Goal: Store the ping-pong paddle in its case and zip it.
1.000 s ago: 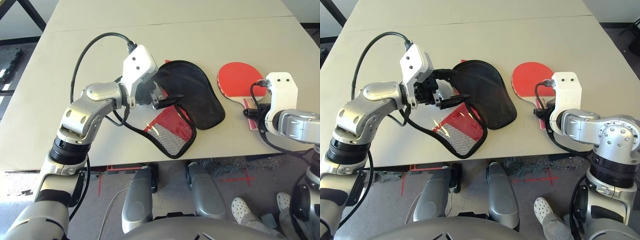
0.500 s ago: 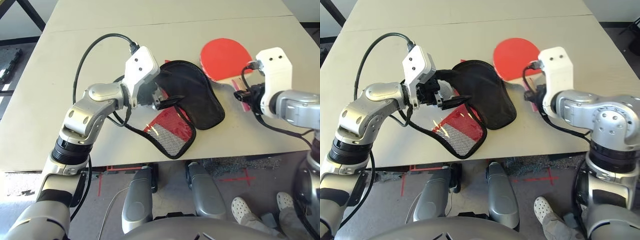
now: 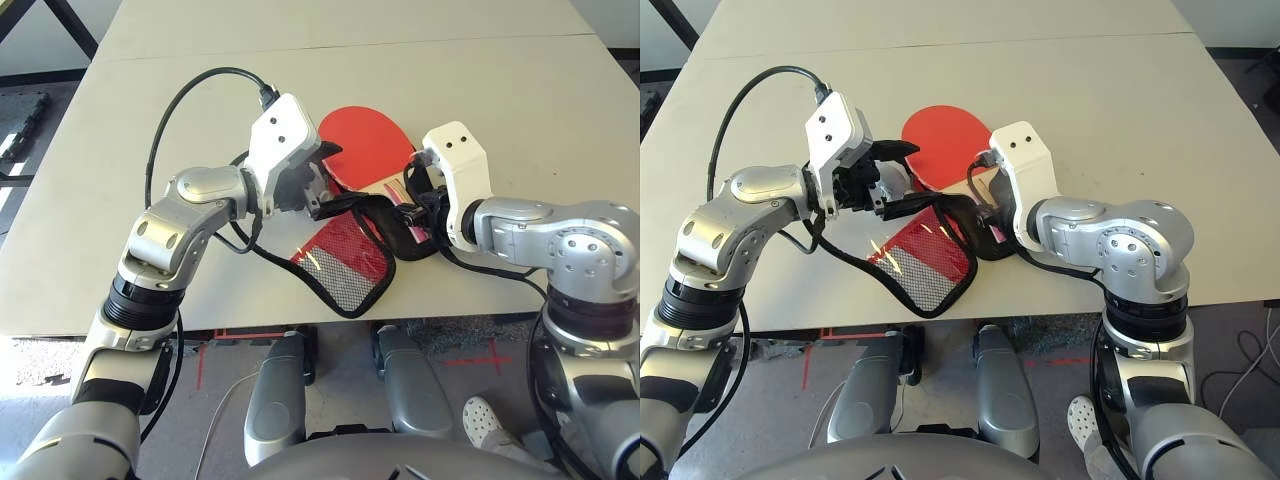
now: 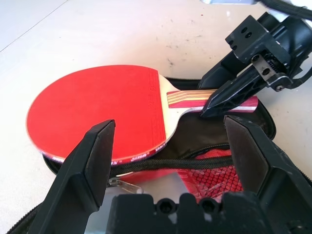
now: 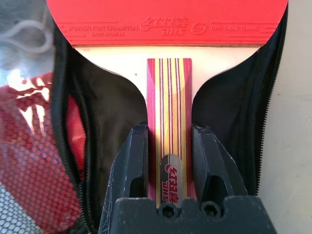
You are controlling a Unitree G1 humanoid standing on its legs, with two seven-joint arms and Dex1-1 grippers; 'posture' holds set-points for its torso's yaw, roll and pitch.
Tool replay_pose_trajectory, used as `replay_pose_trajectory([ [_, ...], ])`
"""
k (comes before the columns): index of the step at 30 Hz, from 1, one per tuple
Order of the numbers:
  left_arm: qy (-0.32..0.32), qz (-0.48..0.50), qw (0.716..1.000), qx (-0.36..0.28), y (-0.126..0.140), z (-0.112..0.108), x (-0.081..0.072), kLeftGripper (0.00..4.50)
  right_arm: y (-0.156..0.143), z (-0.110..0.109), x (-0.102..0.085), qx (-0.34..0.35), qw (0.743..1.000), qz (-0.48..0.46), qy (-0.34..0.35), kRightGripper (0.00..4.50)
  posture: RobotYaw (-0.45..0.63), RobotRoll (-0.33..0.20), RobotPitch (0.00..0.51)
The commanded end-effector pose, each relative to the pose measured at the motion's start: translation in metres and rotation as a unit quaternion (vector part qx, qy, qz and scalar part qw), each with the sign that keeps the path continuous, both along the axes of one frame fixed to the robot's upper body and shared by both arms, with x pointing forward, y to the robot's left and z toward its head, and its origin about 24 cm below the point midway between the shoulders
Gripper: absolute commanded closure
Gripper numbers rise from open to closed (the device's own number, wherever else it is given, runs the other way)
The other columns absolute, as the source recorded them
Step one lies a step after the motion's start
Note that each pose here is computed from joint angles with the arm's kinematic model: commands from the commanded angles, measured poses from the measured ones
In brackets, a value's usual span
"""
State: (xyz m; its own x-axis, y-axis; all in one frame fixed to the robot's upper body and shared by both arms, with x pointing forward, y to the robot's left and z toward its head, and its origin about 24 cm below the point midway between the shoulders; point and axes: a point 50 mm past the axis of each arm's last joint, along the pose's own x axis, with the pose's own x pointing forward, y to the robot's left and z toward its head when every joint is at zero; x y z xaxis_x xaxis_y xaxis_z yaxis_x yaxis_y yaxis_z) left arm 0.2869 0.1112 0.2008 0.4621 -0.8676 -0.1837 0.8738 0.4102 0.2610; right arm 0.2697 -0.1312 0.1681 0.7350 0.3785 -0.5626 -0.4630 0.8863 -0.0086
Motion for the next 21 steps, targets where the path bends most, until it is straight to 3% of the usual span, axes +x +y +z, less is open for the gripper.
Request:
replay_pose_trajectory([
  [1,0.000,-0.001,1.000,0.005,0.000,-0.001,-0.004,0.00,0.000,-0.006,-0.002,-0.012,1.000,0.006,0.016,3.42,-0.04,0.000,0.241],
  [21,0.000,0.000,1.000,0.003,-0.002,-0.003,-0.005,0.00,-0.001,-0.019,0.004,-0.003,0.999,-0.028,0.044,3.42,-0.04,0.000,0.246],
])
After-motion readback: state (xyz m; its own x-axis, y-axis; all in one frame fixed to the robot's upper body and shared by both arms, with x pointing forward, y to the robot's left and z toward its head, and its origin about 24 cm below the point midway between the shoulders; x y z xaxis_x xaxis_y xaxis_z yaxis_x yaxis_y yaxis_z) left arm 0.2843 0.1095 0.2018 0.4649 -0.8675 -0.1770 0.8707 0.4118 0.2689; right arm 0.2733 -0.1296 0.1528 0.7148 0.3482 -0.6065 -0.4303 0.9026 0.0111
